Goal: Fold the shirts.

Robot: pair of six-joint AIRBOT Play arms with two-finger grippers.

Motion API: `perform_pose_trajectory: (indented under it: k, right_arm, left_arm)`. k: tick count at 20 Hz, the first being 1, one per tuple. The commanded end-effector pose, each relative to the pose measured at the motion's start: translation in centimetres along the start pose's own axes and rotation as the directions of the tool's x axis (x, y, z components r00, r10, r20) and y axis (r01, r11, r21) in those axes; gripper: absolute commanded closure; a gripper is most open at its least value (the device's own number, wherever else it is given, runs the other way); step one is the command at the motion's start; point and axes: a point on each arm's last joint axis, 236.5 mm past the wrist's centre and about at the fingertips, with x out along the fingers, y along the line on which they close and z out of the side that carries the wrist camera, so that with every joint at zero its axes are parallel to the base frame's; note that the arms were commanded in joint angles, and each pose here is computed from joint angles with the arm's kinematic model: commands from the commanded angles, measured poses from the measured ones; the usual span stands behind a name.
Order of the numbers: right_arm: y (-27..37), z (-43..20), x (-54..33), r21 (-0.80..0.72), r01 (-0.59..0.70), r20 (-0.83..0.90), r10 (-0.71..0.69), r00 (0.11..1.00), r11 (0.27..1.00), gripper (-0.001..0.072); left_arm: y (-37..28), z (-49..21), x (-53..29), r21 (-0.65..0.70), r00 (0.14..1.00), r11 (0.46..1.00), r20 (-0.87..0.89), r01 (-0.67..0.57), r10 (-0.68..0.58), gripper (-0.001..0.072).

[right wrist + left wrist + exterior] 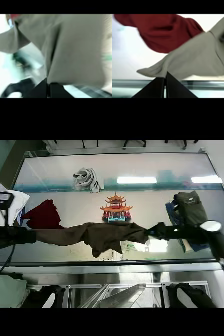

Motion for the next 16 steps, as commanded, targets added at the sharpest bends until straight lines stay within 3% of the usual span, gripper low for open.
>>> perform_pose_trajectory:
  k: [1,4,10,12,14,16]
  right_arm:
    - [0.8,0.5,-8.8,-0.106,0.332,0.186,-0.309,0.933,0.937,0.0685]
    - [5.1,1.5,-14.4,-0.219,0.481,0.320,-0.403,0.857,0.849,0.0685]
    - [10.1,4.4,-23.9,-0.209,0.717,0.573,-0.512,0.641,0.665,0.0684]
    - [10.0,5.5,-23.4,-0.214,0.702,0.553,-0.507,0.661,0.680,0.0684]
    - [9.7,7.0,-21.6,-0.250,0.653,0.512,-0.476,0.716,0.715,0.0684]
    - [10.0,10.0,-20.1,-0.283,0.608,0.522,-0.413,0.746,0.742,0.0684]
  left_arm:
    - [2.8,-1.4,-3.9,-0.085,0.995,0.995,0.084,-0.050,0.057,0.0697]
    - [4.0,-0.6,-9.0,-0.135,0.969,0.989,0.228,-0.065,0.095,0.0697]
    - [8.2,2.8,-20.4,-0.237,0.866,0.963,0.444,-0.131,0.227,0.0697]
    - [7.1,3.2,-20.9,-0.201,0.887,0.976,0.432,-0.080,0.162,0.0697]
    - [4.9,1.1,-18.8,-0.162,0.954,0.987,0.292,-0.019,0.066,0.0697]
    - [3.4,0.0,-17.2,-0.141,0.968,0.990,0.249,0.021,0.015,0.0697]
